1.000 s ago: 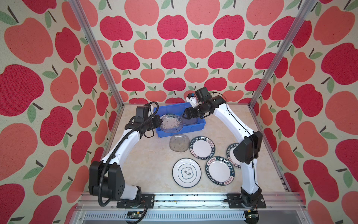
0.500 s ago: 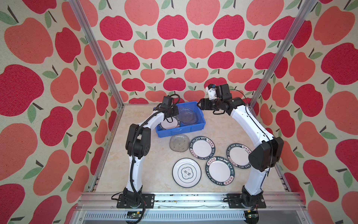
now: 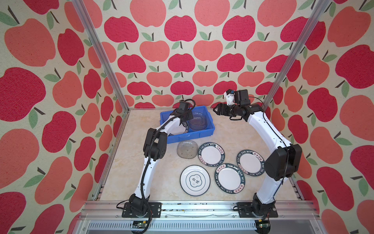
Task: Place the plates into the plastic bin on the countertop
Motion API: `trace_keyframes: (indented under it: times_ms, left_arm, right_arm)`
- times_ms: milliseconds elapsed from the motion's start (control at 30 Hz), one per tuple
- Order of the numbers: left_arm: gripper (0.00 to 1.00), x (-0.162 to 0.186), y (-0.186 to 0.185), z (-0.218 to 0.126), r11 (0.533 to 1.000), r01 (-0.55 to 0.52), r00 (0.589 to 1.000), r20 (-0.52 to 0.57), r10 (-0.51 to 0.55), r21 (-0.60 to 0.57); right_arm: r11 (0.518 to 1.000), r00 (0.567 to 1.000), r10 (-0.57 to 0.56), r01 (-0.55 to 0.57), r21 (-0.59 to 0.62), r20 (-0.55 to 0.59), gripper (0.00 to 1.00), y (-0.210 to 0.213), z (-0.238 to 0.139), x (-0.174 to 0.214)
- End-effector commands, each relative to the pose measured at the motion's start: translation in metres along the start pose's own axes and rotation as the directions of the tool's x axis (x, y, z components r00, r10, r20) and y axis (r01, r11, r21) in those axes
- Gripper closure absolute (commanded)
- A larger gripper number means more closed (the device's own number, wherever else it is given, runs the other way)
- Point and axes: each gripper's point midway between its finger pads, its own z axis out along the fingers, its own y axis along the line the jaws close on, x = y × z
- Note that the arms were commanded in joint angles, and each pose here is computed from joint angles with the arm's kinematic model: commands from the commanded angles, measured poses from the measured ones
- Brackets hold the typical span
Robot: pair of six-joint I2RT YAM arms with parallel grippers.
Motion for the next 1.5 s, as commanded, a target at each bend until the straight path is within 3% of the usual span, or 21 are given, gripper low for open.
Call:
trace_keyframes:
  times_ms: [0,167,200,267,300,333,533,633,800,933,1067,1233,1333,1467]
  left_arm:
    - [1.00,0.014,0.002,0.010,0.999,0.013,0.999,-0.043,-0.014,-0.031]
    - [0.88,0.016,-0.004,0.004,0.999,-0.034,0.999,-0.036,0.033,-0.034]
    - [0.81,0.014,-0.003,0.001,0.999,-0.034,0.999,-0.030,0.033,-0.040]
    - [0.57,0.011,-0.003,-0.005,0.998,-0.043,0.999,-0.021,0.042,-0.038]
    - [0.35,0.008,-0.002,-0.008,0.998,-0.046,0.999,-0.011,0.046,-0.047]
    - [0.24,0.006,-0.002,-0.012,0.997,-0.053,0.999,-0.004,0.053,-0.051]
    - [0.16,-0.041,-0.012,-0.041,0.996,-0.089,0.992,0.095,0.088,0.005]
    - [0.00,-0.068,-0.020,-0.066,0.994,-0.107,0.984,0.149,0.100,0.036]
    - [0.01,-0.084,-0.036,-0.122,0.972,-0.234,0.952,0.205,0.228,0.009]
    - [0.01,-0.073,-0.029,-0.166,0.971,-0.240,0.953,0.187,0.240,-0.023]
    - [0.01,-0.035,-0.018,-0.209,0.977,-0.210,0.974,0.086,0.208,0.018]
    - [0.01,0.021,0.002,-0.257,0.994,-0.099,0.995,-0.012,0.100,0.042]
    - [0.01,0.058,0.004,-0.274,0.989,-0.109,0.991,-0.060,0.115,0.100]
    - [0.01,0.092,0.022,-0.286,0.995,-0.024,0.997,-0.068,0.031,0.095]
  right_arm:
    - [0.999,0.999,-0.001,0.003,-0.036,0.044,0.24,0.009,-0.017,-0.009]
    - [0.998,0.999,0.008,-0.005,-0.061,0.048,0.24,0.013,-0.019,-0.009]
    - [0.997,0.999,0.008,-0.004,-0.071,0.049,0.24,0.015,-0.019,-0.008]
    - [0.997,0.999,0.010,-0.006,-0.076,0.047,0.24,0.016,-0.019,-0.008]
    - [0.997,0.999,0.008,-0.005,-0.078,0.047,0.24,0.018,-0.019,-0.008]
    - [0.997,0.999,0.005,-0.001,-0.079,0.047,0.24,0.019,-0.019,-0.008]
    - [0.993,0.999,-0.049,0.051,-0.102,0.023,0.24,0.040,-0.010,-0.003]
    - [0.991,0.997,-0.083,0.083,-0.103,0.005,0.25,0.051,-0.006,0.000]
    - [0.982,0.985,-0.172,0.171,-0.074,-0.005,0.26,0.064,-0.002,0.009]
    - [0.970,0.972,-0.236,0.235,-0.055,-0.015,0.26,0.074,0.004,0.024]
    - [0.962,0.965,-0.260,0.255,-0.093,-0.043,0.26,0.092,0.010,0.051]
    - [0.956,0.959,-0.264,0.247,-0.160,-0.098,0.27,0.111,0.019,0.102]
    - [0.954,0.957,-0.262,0.238,-0.183,-0.125,0.28,0.117,0.022,0.131]
    - [0.960,0.968,-0.217,0.189,-0.209,-0.124,0.31,0.121,0.021,0.149]
